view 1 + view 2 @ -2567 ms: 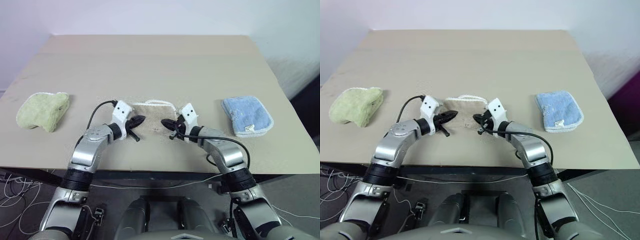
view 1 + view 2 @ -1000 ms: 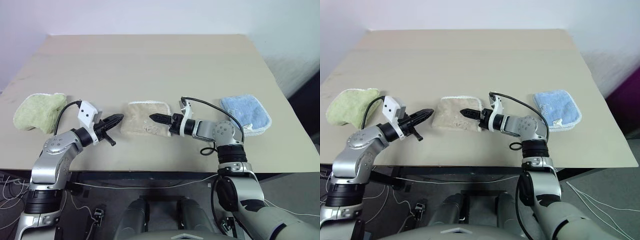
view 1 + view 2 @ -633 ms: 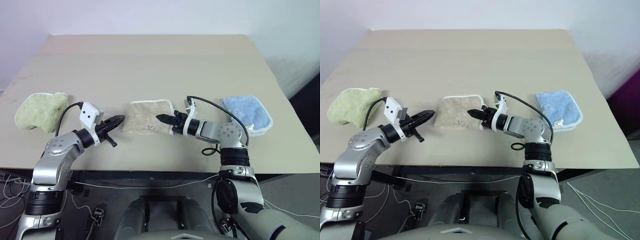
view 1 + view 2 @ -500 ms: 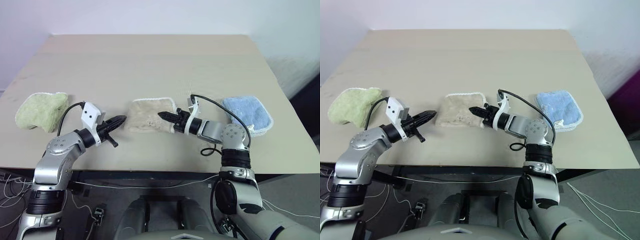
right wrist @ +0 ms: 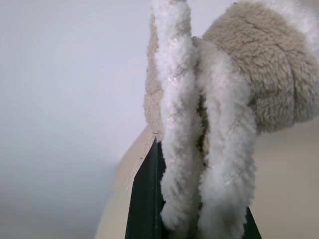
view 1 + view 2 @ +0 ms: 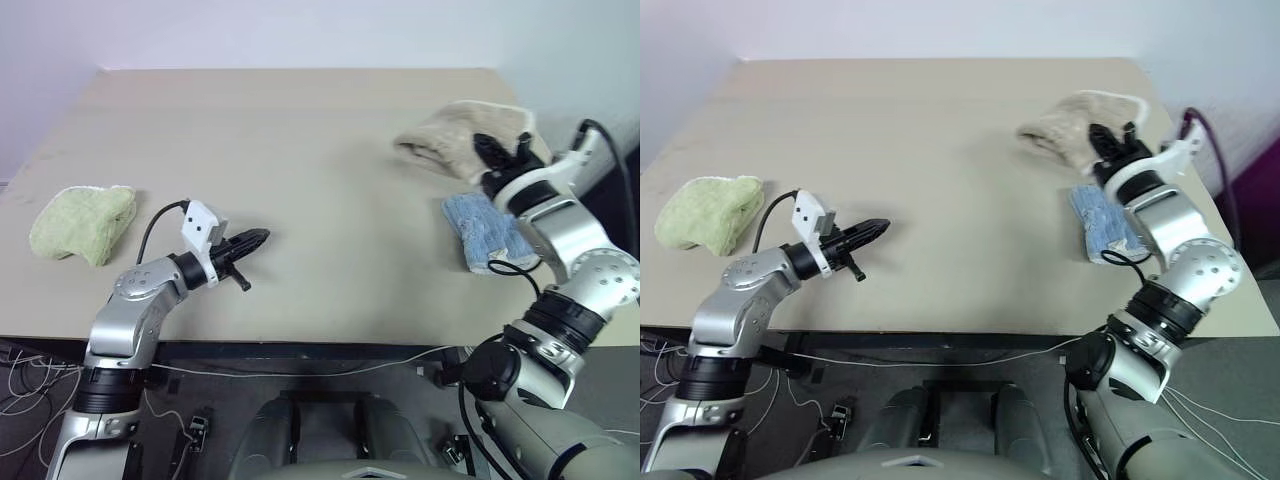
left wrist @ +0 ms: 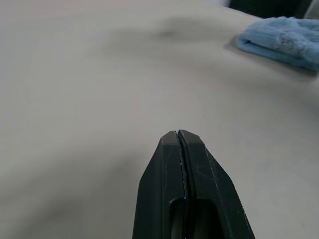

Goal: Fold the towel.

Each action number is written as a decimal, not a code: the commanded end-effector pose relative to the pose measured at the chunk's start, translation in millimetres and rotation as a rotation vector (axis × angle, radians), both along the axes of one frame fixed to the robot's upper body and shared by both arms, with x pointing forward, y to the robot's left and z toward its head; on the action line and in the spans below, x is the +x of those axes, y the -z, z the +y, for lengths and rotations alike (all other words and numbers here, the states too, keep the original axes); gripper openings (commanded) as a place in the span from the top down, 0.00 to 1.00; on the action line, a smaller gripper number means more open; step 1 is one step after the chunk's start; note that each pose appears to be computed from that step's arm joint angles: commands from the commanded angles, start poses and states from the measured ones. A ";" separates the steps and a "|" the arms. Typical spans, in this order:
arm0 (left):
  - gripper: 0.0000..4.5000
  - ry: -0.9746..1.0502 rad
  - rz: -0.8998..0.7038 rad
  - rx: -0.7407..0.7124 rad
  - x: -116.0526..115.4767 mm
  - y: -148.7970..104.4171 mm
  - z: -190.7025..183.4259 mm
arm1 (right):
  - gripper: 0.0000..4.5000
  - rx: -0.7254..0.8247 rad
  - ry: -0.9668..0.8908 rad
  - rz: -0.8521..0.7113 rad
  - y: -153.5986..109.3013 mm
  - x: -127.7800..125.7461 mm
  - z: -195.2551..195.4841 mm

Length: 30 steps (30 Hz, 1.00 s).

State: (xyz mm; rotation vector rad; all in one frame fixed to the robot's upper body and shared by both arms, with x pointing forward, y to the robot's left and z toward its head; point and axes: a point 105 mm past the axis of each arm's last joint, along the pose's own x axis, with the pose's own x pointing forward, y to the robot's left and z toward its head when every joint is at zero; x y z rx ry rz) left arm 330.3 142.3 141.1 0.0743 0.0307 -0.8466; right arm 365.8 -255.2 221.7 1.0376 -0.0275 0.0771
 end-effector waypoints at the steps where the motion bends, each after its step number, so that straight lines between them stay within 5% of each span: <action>1: 1.00 0.032 -0.041 0.007 2.7 -7.8 -6.9 | 1.00 0.034 0.112 0.122 19.9 -13.2 -15.8; 7: 1.00 0.051 -0.043 0.001 5.4 -7.1 -13.7 | 1.00 0.048 0.216 0.294 57.9 -29.8 -22.4; 16: 1.00 0.061 -0.035 -0.009 4.5 -3.2 -18.6 | 1.00 0.047 0.284 0.286 56.0 -33.4 -36.8; 30: 1.00 0.098 -0.018 -0.019 3.8 0.9 -25.8 | 0.01 0.054 0.323 0.165 25.2 -50.2 -42.1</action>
